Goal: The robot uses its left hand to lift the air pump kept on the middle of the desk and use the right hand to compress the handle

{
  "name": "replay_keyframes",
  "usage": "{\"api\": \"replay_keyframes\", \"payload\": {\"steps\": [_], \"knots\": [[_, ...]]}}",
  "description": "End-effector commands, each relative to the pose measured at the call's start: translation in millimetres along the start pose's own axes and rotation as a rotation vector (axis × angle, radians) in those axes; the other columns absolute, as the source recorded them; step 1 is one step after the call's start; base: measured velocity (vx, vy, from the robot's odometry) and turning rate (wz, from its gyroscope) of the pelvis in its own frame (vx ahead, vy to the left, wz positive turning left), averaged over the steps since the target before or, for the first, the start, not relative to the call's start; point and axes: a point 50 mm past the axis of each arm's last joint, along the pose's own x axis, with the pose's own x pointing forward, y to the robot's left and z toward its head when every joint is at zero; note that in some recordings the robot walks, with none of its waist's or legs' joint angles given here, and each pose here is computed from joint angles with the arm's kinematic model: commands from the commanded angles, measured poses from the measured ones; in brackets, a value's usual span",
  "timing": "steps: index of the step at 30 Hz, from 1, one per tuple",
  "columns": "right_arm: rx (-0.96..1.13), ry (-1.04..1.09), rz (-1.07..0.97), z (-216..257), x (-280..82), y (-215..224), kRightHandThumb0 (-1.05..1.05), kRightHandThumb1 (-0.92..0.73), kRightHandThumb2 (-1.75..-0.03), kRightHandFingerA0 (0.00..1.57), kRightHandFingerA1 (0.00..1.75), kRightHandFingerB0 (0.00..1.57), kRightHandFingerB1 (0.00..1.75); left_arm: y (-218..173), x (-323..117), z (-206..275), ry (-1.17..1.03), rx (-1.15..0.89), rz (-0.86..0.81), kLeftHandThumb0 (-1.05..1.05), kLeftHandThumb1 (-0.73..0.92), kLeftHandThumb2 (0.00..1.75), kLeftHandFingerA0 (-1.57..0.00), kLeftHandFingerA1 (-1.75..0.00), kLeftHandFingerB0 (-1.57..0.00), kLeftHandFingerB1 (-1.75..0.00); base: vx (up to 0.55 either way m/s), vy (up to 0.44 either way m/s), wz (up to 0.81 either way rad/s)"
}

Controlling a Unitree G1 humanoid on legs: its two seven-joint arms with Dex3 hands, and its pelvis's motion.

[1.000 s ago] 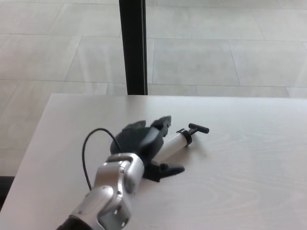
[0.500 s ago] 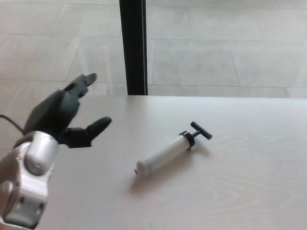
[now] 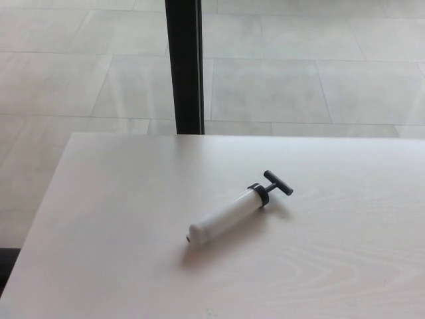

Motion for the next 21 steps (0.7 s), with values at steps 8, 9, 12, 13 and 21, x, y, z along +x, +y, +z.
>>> {"api": "replay_keyframes", "payload": {"steps": [8,9,12,13,21], "knots": [[0.049,0.311,-0.545,-137.4,-54.4,-122.9,-0.87,-0.92,-0.72,0.27,0.38,0.20,0.32,65.4,-121.4,-198.0,0.429,-0.767,0.601,-0.67,0.78,0.62,-0.19,-0.40,-0.25,-0.31,0.00,0.000,0.00],[0.061,0.348,-0.547,-145.0,-57.9,-122.3,-0.80,-0.92,-0.70,0.24,0.36,0.30,0.35,63.8,-125.5,-203.0,0.450,-0.790,0.611,-0.64,0.81,0.64,-0.18,-0.43,-0.21,-0.32,0.00,0.000,0.00],[-0.007,0.389,-0.527,-152.0,-63.6,-124.7,-0.80,-0.92,-0.75,0.22,0.36,0.23,0.33,60.2,-129.7,-207.9,0.470,-0.792,0.594,-0.63,0.82,0.64,-0.16,-0.46,-0.20,-0.32,0.00,0.000,0.00],[0.012,0.434,-0.506,-158.0,-67.5,-124.8,-0.87,-0.92,-0.72,0.24,0.35,0.22,0.31,55.6,-135.9,-214.9,0.572,-0.720,0.579,-0.68,0.81,0.64,-0.24,-0.46,-0.22,-0.34,0.00,0.000,0.00],[-0.053,0.495,-0.464,-171.1,-72.6,-121.6,-0.80,-0.78,-1.02,0.22,0.47,0.14,0.41,40.3,-139.7,-224.3,0.723,-0.660,0.443,-0.66,0.60,0.98,-0.32,-0.55,-0.17,-0.45,0.00,0.000,0.00]]}}
